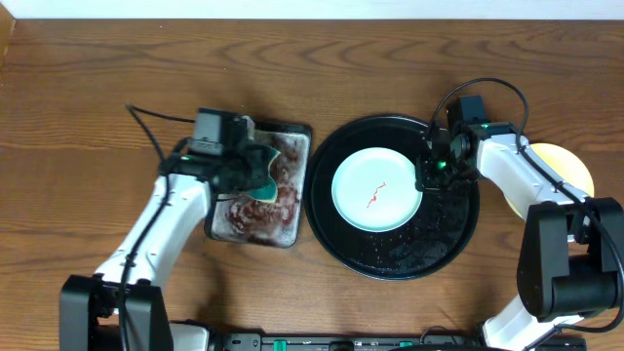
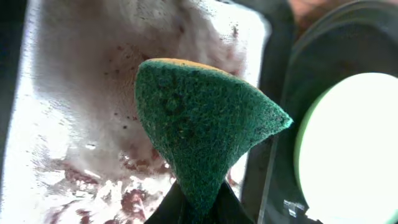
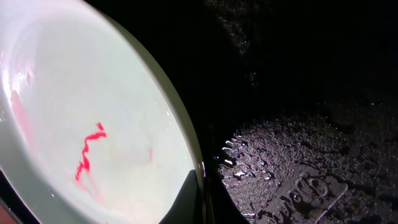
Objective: Clean dirty plates on tray and stack at the side
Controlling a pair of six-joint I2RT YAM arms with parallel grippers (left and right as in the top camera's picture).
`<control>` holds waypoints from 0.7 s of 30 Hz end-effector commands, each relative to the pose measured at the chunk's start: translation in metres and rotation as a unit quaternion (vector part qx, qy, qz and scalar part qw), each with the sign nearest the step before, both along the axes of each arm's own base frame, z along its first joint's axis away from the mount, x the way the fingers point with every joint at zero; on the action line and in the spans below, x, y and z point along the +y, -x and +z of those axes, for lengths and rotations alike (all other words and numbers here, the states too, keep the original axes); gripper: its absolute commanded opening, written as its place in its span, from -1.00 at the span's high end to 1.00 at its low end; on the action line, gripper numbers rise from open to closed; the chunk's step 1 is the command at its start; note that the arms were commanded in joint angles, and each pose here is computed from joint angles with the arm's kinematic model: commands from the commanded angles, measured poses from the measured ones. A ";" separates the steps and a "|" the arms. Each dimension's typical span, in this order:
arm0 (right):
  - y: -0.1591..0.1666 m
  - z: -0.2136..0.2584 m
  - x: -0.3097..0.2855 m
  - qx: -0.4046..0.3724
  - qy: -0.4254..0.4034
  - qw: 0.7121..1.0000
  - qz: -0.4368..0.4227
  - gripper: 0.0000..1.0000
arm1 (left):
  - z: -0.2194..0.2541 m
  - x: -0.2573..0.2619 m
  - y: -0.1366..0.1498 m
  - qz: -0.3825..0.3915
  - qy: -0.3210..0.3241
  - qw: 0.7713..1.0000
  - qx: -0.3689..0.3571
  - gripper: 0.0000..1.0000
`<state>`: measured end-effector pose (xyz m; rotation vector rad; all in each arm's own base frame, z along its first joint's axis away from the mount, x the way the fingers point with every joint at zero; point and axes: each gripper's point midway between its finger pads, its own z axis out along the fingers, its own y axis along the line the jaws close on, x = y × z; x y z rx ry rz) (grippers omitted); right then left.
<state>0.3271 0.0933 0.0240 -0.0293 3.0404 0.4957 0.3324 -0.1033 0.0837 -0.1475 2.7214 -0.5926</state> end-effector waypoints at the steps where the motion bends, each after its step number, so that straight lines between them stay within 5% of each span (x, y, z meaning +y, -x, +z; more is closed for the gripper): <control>1: 0.001 -0.001 0.002 0.000 -0.001 1.000 0.008 0.98 | 0.019 -0.010 0.004 -0.033 0.088 0.996 -0.003 0.86; 21: 0.001 -0.001 0.003 -0.002 0.002 1.000 0.010 0.98 | 0.088 -0.017 0.019 -0.144 0.142 0.970 -0.131 0.86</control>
